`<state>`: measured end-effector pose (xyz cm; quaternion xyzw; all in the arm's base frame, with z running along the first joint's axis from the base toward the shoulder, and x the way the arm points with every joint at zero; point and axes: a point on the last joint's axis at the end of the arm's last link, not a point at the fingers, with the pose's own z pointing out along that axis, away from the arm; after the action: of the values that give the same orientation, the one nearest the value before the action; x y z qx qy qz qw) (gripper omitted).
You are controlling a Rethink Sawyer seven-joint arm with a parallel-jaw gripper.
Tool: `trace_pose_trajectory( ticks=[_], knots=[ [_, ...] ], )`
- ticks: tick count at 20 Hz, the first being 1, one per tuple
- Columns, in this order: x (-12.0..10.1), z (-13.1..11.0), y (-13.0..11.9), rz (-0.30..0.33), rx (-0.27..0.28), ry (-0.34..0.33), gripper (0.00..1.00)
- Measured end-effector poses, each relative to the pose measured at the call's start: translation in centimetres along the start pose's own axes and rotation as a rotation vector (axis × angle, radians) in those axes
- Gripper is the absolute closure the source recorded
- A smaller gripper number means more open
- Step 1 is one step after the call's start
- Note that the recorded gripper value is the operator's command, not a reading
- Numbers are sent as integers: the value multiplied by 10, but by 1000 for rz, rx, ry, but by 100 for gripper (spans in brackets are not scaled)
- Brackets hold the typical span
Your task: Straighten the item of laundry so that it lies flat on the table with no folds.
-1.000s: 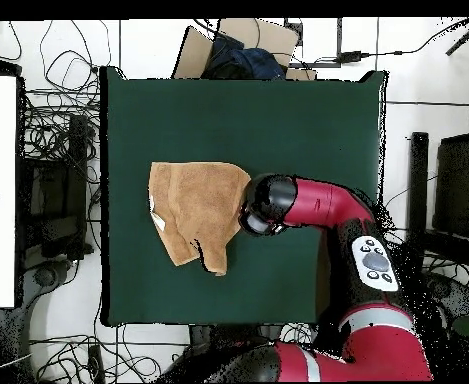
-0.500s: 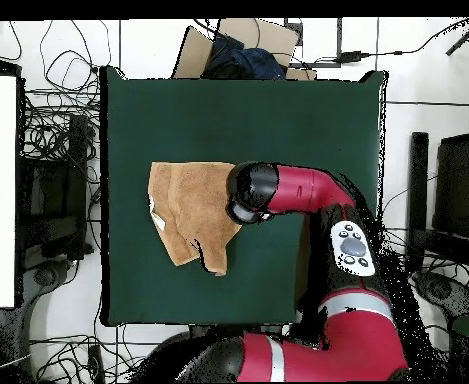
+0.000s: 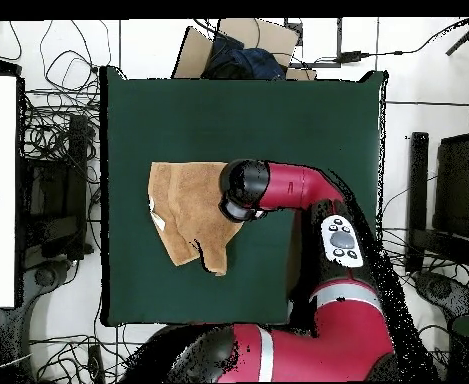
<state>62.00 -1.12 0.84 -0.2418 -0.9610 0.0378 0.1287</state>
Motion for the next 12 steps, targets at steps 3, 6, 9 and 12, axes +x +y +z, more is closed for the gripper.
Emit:
trace_pose_trajectory(
  ticks=[3,6,9,12],
  knots=[
    [-1,15,-5,10,0,24,0],
    [1,31,-9,16,2,49,0],
    [5,49,-11,19,1,69,0],
    [8,61,-10,18,0,76,0]
  ],
)
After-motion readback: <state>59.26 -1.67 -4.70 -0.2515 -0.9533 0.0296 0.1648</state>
